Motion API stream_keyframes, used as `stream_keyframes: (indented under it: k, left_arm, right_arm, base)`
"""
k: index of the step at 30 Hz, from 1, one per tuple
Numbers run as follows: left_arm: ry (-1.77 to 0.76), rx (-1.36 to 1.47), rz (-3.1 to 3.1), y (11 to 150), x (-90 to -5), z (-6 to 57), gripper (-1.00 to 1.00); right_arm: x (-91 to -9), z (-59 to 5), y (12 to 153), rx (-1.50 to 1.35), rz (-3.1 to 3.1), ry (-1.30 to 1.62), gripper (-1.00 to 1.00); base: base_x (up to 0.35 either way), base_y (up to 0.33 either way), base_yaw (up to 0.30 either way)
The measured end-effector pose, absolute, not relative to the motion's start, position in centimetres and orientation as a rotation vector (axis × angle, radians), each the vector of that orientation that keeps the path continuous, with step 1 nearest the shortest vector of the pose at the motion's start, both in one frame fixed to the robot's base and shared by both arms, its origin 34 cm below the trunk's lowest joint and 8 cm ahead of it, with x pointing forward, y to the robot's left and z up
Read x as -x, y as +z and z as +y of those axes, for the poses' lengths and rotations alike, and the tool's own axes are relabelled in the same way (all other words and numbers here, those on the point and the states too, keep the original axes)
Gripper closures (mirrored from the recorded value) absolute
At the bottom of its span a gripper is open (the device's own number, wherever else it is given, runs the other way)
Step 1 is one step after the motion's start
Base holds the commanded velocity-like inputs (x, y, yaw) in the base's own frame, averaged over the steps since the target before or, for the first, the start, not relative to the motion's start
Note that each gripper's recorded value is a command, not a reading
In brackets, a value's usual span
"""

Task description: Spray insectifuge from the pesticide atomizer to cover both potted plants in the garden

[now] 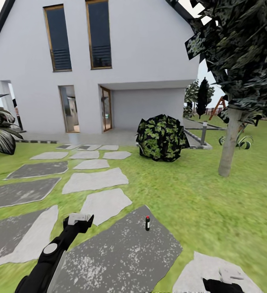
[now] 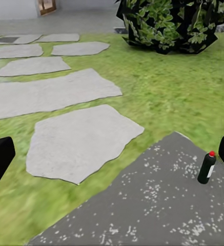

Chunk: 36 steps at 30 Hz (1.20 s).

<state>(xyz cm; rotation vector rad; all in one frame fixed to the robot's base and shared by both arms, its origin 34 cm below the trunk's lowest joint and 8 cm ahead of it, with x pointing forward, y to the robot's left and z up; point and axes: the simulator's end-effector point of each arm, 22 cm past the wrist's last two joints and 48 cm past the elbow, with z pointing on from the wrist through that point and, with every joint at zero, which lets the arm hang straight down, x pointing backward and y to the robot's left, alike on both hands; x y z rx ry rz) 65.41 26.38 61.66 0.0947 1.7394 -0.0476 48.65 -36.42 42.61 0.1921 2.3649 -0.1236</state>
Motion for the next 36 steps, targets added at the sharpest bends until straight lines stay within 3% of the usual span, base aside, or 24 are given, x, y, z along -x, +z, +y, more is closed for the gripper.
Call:
stream_keyframes:
  k: [6,36]
  left_arm:
    - [-0.05,-0.097,1.746,61.3,-65.4,26.2,-1.0]
    - [-0.051,-0.095,1.777,59.6,-65.6,26.3,-1.0]
  right_arm:
    - [-48.2,-36.4,42.0,-0.194,2.391,-0.123,-1.0]
    - [-47.0,-36.3,40.2,-0.2,2.468,-0.123,-1.0]
  base:
    - [0.0,0.151,-0.226]
    - [0.0,0.312,-0.242]
